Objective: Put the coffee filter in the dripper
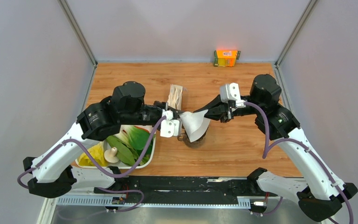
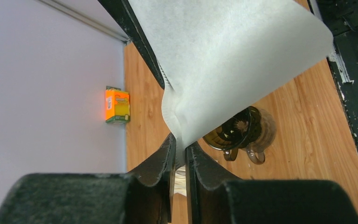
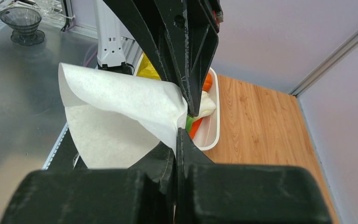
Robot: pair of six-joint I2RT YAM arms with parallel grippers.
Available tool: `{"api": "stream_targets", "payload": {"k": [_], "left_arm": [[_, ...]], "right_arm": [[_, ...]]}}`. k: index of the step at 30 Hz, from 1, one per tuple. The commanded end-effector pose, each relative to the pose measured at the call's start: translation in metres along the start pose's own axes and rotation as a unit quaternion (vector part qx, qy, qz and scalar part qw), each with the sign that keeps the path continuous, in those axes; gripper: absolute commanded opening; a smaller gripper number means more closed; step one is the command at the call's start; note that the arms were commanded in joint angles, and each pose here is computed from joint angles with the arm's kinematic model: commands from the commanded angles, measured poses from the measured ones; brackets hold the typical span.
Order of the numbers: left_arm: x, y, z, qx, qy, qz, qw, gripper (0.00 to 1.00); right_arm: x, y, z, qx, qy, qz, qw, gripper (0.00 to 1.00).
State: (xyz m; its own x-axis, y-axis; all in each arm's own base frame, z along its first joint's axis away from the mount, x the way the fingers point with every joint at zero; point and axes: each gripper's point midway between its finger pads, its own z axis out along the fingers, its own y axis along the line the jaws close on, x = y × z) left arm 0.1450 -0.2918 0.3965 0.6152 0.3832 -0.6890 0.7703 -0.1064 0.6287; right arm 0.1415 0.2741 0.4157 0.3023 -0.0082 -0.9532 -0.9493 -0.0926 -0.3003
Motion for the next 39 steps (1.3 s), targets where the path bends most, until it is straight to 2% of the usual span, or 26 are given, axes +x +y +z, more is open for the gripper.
{"api": "stream_targets", "payload": {"k": [1,4,6,7,12,17,20,25,31,35,39], "left_arm": [[-0.010,0.007,-0.009,-0.023,-0.017,0.006,1.000,0.14],[-0.011,0.008,-0.011,-0.033,-0.020,0.000,0.999,0.06],[-0.011,0.008,-0.012,-0.040,-0.024,-0.004,0.999,0.02],[-0.010,0.009,-0.013,-0.045,-0.023,-0.005,0.999,0.00],[-0.005,0.008,-0.013,-0.056,-0.018,-0.020,0.998,0.00],[-0.010,0.011,-0.010,-0.064,-0.031,-0.058,0.996,0.00],[-0.015,0.013,-0.008,-0.064,-0.041,-0.081,0.994,0.00],[-0.021,0.012,-0.006,-0.053,-0.053,-0.128,0.989,0.00],[-0.026,0.013,-0.005,-0.041,-0.068,-0.161,0.984,0.00],[-0.029,0.017,-0.008,-0.042,-0.079,-0.180,0.980,0.00],[-0.029,0.010,-0.009,-0.022,-0.080,-0.182,0.980,0.00]], "right_arm": [[-0.024,0.004,-0.004,-0.004,-0.019,-0.037,0.999,0.05],[-0.026,0.002,-0.007,0.011,-0.016,-0.048,0.999,0.13],[-0.027,0.000,-0.009,0.022,-0.014,-0.052,0.998,0.31],[-0.028,0.000,-0.010,0.027,-0.013,-0.054,0.998,0.37],[-0.035,-0.005,-0.016,0.050,-0.007,-0.066,0.997,0.46],[-0.032,-0.016,-0.014,0.065,0.003,-0.067,0.996,0.65],[-0.028,-0.021,-0.011,0.069,0.010,-0.068,0.995,0.69],[-0.030,-0.021,-0.002,0.069,0.014,-0.093,0.993,0.67],[-0.029,-0.018,0.006,0.066,0.019,-0.113,0.991,0.48],[-0.024,-0.025,0.004,0.087,0.035,-0.126,0.988,0.43],[-0.026,-0.043,-0.003,0.135,0.054,-0.133,0.980,0.32]]}}
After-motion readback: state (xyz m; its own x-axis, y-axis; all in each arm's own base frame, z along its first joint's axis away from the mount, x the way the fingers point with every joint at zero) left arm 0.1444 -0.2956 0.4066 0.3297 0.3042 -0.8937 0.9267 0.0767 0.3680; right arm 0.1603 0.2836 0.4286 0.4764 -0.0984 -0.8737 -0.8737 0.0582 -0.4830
